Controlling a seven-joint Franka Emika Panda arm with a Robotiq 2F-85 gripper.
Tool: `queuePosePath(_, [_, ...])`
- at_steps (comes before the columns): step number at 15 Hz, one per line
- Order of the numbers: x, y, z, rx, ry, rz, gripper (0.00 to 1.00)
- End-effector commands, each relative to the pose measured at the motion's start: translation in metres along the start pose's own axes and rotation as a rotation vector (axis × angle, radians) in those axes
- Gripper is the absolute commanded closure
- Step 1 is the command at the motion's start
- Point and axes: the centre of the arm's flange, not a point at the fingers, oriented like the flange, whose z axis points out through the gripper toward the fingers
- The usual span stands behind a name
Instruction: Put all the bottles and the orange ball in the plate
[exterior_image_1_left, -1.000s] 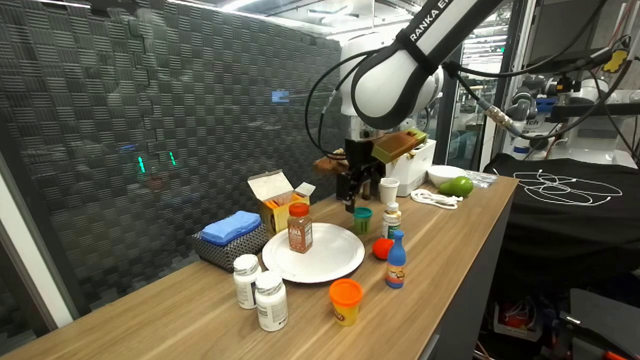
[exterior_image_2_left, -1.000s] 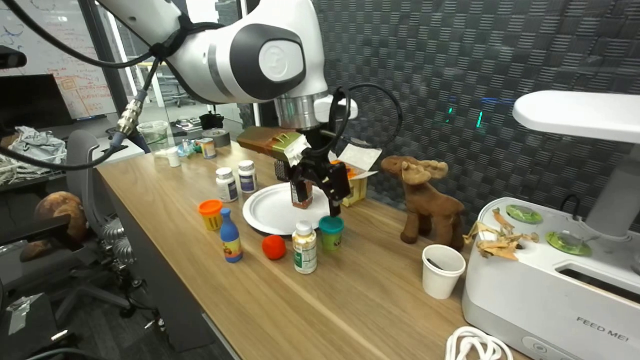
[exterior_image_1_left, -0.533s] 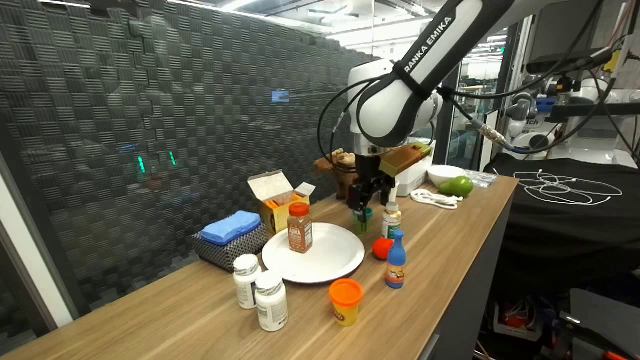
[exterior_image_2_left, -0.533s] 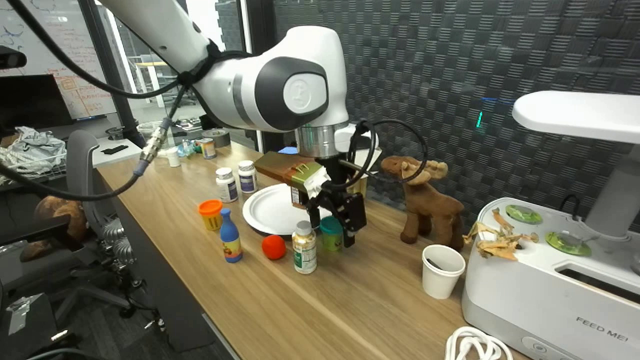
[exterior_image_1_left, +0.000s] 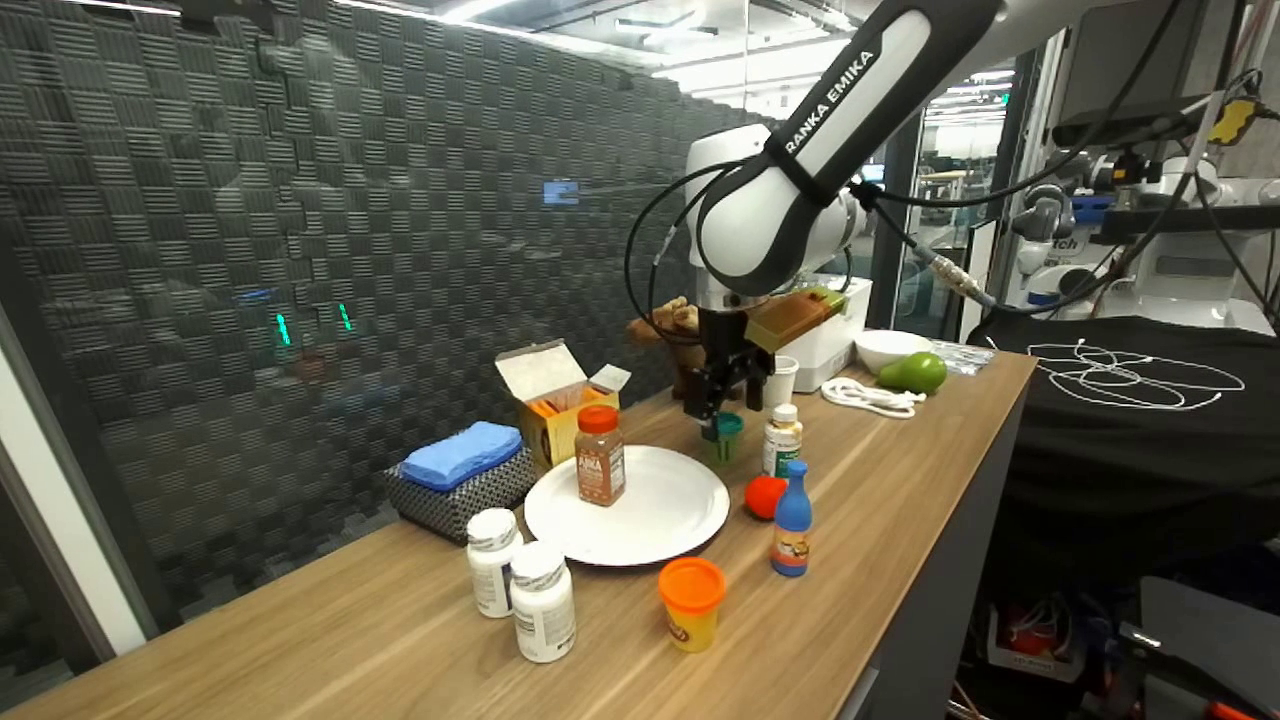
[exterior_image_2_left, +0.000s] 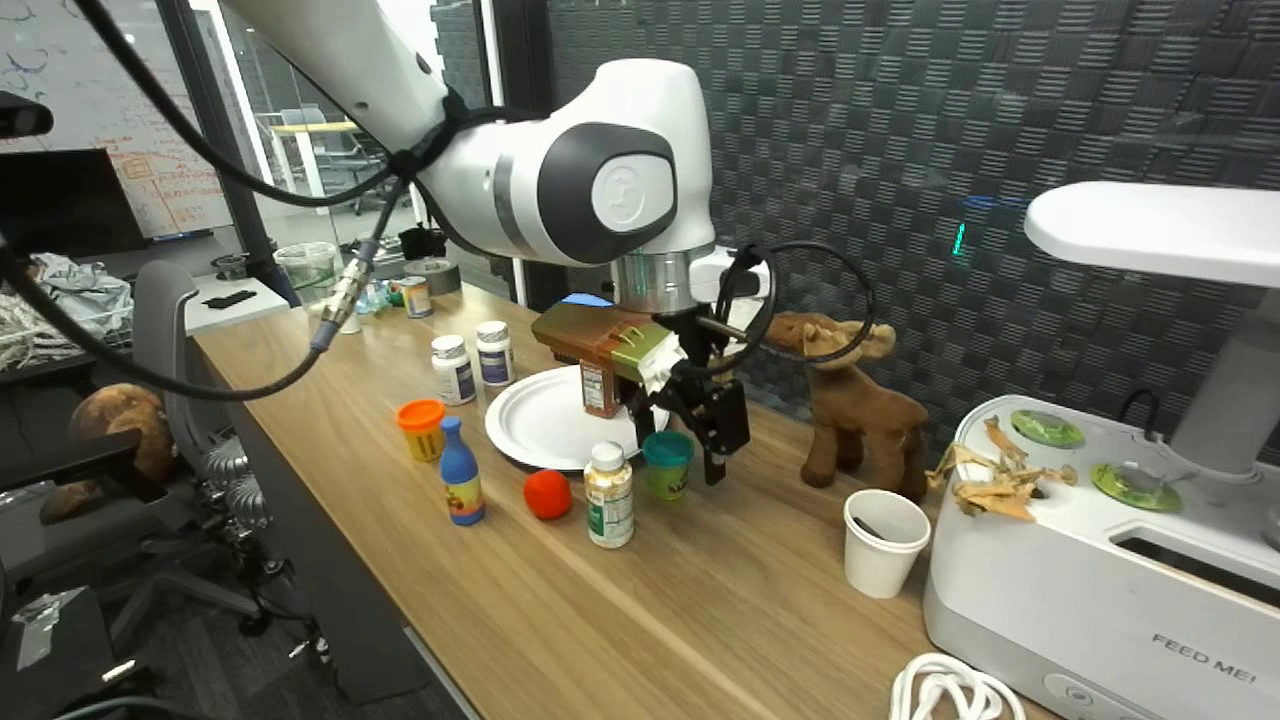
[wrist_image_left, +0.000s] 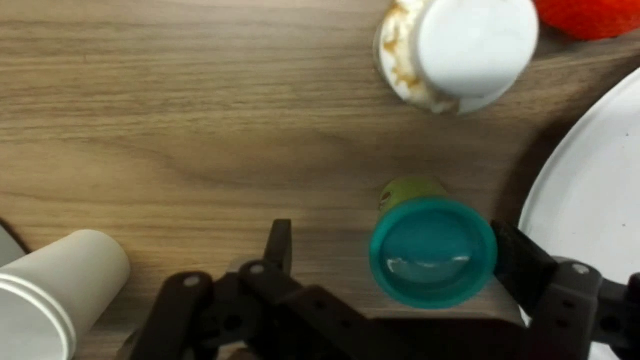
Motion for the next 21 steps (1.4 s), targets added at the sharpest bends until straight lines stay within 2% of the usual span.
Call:
queuePosePath(1, [0.016, -0.002, -0.006, 0.021, 0.025, -0.019, 0.25])
queuePosePath(2, [0.016, -0.004, -0.006, 0.024, 0.023, -0.027, 0.26])
queuePosePath(7, [0.012, -0.013, -0.003, 0.019, 0.003, -0.043, 0.67])
queuePosePath(8, [0.011, -0.013, -0.007, 0.014, 0.003, -0.036, 0.72])
queuePosePath(12, [0.015, -0.011, -0.025, -0.003, -0.025, 0.007, 0.72])
queuePosePath(15, [0.027, -0.022, -0.049, -0.014, -0.012, -0.001, 0.72])
queuePosePath(18, [0.043, -0.045, -0.063, -0.021, 0.020, -0.080, 0.72])
queuePosePath(21, [0.050, -0.076, -0.060, -0.016, 0.024, -0.173, 0.72])
